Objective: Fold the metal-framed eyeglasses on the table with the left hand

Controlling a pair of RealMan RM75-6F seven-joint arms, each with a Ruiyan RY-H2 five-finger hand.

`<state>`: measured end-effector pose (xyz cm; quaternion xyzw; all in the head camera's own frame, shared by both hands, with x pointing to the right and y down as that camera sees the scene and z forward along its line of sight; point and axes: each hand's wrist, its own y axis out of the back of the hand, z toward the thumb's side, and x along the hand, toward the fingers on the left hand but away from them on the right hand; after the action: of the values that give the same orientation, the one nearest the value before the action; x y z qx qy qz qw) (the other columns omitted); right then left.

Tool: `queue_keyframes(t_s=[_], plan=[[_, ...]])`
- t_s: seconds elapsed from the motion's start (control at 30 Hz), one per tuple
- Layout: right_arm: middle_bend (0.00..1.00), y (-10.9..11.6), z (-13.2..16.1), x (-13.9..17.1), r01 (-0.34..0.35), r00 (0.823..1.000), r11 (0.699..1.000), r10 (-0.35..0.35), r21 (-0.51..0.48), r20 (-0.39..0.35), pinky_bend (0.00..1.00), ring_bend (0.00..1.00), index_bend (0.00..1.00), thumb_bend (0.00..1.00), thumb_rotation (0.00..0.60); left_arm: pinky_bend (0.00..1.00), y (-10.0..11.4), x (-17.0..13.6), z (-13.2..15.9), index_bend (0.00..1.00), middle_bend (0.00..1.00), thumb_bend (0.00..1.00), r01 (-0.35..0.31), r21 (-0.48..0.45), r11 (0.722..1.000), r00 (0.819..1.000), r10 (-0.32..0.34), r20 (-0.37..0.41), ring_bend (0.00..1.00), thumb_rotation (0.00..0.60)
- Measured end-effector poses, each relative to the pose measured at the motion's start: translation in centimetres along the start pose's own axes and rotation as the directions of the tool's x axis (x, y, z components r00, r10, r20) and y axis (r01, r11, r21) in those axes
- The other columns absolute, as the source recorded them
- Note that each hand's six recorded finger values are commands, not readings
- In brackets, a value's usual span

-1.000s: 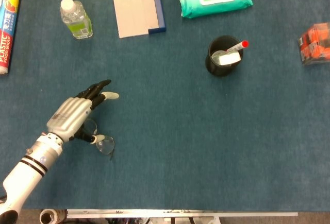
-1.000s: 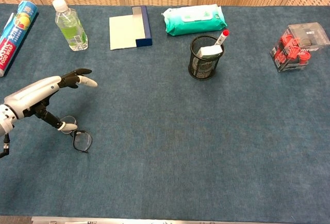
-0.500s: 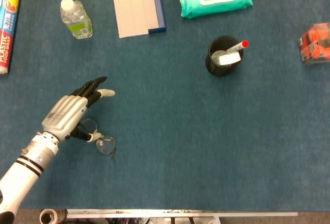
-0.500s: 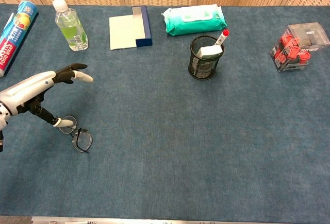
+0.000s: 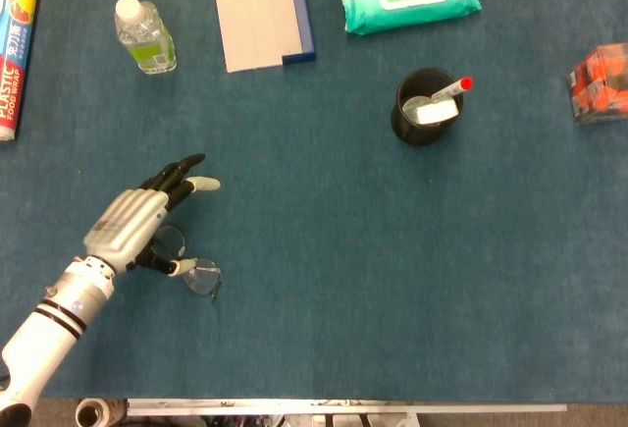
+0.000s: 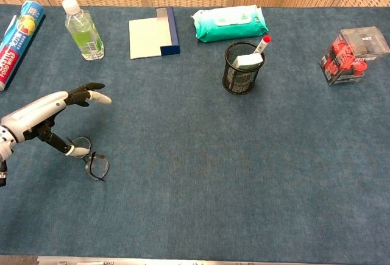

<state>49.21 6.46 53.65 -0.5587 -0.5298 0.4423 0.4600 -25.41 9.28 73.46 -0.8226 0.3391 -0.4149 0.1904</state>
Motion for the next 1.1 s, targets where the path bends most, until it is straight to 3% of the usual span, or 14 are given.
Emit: queue_keyframes(t_s=[0.57,0.87,1.1], plan=[[0.53,0.3,0.1,0.0,0.01,1.0,1.0,-0.01,-0.002,-0.004,0.36,0.36,0.59,0.54,0.6,0.13,-1.7,0.8,-1.3,0.18,0.0,0.1,0.032,-0.03,0.999,0.999,-0.033,-0.018,0.0,0.6],[0.53,0.1,0.2,0.0,0.001,1.0,1.0,-0.001,-0.002,-0.007,0.36,0.36,0.59,0.54,0.6,0.13,0.8,-0.6,1.4,0.18,0.0,0.1,-0.038,-0.003,0.999,0.998,0.038,0.059,0.0,0.6],[0.53,0.1,0.4,0.1,0.004,1.0,1.0,-0.004,0.003,-0.012,0.36,0.36,0.59,0.54,0.6,0.13,3.1,-2.5,3.6,0.18,0.0,0.1,-0.152,0.151,0.977,0.979,0.128,0.159,0.0,0.6]])
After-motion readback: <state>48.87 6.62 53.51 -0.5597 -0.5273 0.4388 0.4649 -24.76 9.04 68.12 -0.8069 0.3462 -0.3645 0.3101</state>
